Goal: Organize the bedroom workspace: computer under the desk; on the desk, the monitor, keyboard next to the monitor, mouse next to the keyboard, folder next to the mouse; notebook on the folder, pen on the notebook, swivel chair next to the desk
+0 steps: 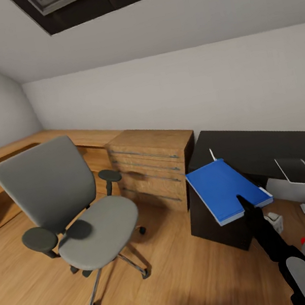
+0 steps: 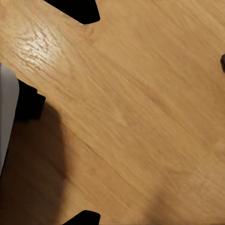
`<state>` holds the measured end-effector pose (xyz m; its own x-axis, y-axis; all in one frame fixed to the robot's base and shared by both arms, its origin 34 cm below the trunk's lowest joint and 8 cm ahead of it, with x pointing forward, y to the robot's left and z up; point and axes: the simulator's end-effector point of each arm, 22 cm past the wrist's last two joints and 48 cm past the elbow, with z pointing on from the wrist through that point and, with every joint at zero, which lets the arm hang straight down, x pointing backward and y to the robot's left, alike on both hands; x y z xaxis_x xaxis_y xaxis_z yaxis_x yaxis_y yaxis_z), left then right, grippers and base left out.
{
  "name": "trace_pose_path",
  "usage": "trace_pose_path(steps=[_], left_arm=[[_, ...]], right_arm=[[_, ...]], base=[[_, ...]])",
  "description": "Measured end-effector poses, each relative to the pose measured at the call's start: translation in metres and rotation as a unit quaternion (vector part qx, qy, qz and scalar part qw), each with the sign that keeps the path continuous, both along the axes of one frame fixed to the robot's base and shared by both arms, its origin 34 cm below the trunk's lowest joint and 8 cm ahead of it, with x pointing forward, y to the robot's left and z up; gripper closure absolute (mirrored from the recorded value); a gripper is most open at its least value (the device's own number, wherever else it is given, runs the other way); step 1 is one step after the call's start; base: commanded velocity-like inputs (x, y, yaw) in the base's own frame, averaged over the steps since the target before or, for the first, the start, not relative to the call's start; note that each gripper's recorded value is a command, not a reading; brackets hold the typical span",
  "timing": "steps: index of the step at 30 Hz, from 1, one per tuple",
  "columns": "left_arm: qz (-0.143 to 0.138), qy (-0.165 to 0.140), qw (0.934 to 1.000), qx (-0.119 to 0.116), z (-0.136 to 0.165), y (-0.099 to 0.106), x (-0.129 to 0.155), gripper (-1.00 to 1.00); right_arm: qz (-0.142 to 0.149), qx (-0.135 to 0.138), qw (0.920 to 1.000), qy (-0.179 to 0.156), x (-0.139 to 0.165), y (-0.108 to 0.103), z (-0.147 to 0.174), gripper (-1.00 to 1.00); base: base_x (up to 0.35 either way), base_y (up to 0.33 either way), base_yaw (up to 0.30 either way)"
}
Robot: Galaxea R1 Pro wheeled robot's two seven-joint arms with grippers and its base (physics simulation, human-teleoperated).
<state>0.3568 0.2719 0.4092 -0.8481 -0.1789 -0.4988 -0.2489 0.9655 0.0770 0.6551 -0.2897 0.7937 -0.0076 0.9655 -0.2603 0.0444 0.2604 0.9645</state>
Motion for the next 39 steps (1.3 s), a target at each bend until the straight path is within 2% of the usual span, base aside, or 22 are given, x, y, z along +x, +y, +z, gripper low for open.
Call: trace_pose_path(steps=[8,19,39], left_arm=[[-0.005,0.006,1.0,0.005,0.013,0.001,-0.002,-1.0],[-0.005,0.011,0.9999,0.006,0.032,0.002,-0.003,-1.0],[-0.003,0.023,0.9997,0.007,0.063,0.003,-0.008,-1.0]], right_arm=[[-0.003,-0.026,0.9996,0.007,0.003,-0.021,0.013,1.0],[-0.003,-0.029,0.9995,0.012,0.006,-0.023,0.029,1.0],[-0.006,-0.027,0.9991,0.033,0.01,-0.023,0.048,1.0]], base=[[0.0,0.0,-0.026],[0.0,0.0,-0.014],[0.0,0.0,-0.214]])
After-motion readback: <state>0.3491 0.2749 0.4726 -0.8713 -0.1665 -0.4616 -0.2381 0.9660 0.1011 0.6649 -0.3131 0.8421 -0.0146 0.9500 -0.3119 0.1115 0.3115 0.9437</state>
